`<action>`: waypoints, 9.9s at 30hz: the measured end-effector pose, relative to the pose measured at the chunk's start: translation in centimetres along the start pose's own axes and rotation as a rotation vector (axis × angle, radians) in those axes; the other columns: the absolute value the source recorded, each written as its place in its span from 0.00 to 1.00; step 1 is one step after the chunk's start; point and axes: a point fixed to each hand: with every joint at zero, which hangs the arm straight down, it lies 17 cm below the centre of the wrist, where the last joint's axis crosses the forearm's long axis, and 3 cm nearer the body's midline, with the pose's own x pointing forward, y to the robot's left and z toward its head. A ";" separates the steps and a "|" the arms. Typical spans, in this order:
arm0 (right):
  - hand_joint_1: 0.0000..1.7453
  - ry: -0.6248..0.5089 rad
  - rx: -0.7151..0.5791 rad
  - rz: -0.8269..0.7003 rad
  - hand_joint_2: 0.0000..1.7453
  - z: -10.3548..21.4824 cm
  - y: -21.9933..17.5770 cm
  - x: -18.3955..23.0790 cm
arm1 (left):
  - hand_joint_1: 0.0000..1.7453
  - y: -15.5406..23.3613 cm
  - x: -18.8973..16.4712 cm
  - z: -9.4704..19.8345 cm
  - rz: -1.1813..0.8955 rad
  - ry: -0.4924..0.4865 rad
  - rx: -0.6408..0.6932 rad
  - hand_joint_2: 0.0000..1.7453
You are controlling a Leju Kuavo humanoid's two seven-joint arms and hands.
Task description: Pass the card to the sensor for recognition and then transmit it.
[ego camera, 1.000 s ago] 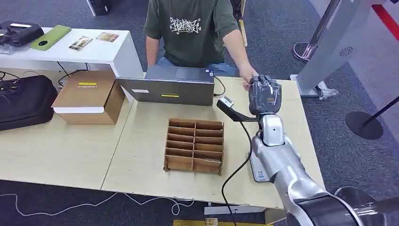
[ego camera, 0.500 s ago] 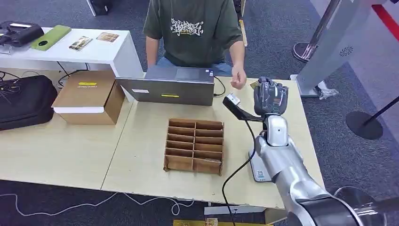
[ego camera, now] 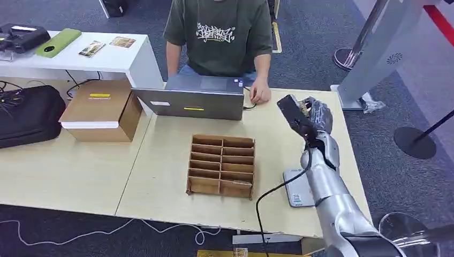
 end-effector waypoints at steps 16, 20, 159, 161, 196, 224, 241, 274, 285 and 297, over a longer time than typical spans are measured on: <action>1.00 0.066 -0.042 -0.172 1.00 3.9 -2.5 -4.1 | 0.00 0.0 -0.1 0.0 0.010 0.008 0.006 0.00; 1.00 0.090 -0.043 -0.160 1.00 5.8 -2.5 -5.8 | 0.00 0.1 -0.1 0.0 0.010 0.008 0.009 0.00; 1.00 0.258 0.343 -0.108 1.00 19.6 11.0 -9.9 | 0.00 -0.1 0.1 -0.1 0.052 0.004 0.012 0.00; 1.00 0.254 0.349 -0.106 1.00 19.5 11.2 -9.9 | 0.00 -0.1 0.1 -0.1 0.053 0.004 0.012 0.00; 1.00 0.230 0.329 -0.067 1.00 18.5 10.8 -10.4 | 0.00 0.3 0.0 0.0 0.042 0.005 0.014 0.00; 1.00 0.286 0.296 -0.084 1.00 17.7 8.5 -13.5 | 0.00 0.7 0.1 0.0 0.027 0.003 0.027 0.00; 1.00 -0.006 -0.170 -0.071 1.00 14.3 -2.2 -5.8 | 0.00 0.1 0.4 -0.1 0.025 -0.014 0.024 0.00; 1.00 -0.244 -0.542 0.588 1.00 2.9 -6.3 12.4 | 0.00 0.2 0.7 -0.2 -0.078 -0.005 0.023 0.00; 1.00 -0.268 -0.476 0.719 1.00 -1.3 -6.0 13.6 | 0.00 0.1 1.0 -0.2 -0.118 -0.001 0.010 0.00; 1.00 -0.264 -0.421 0.744 1.00 -2.2 -4.6 13.9 | 0.00 0.0 1.0 -0.2 -0.114 0.001 0.008 0.00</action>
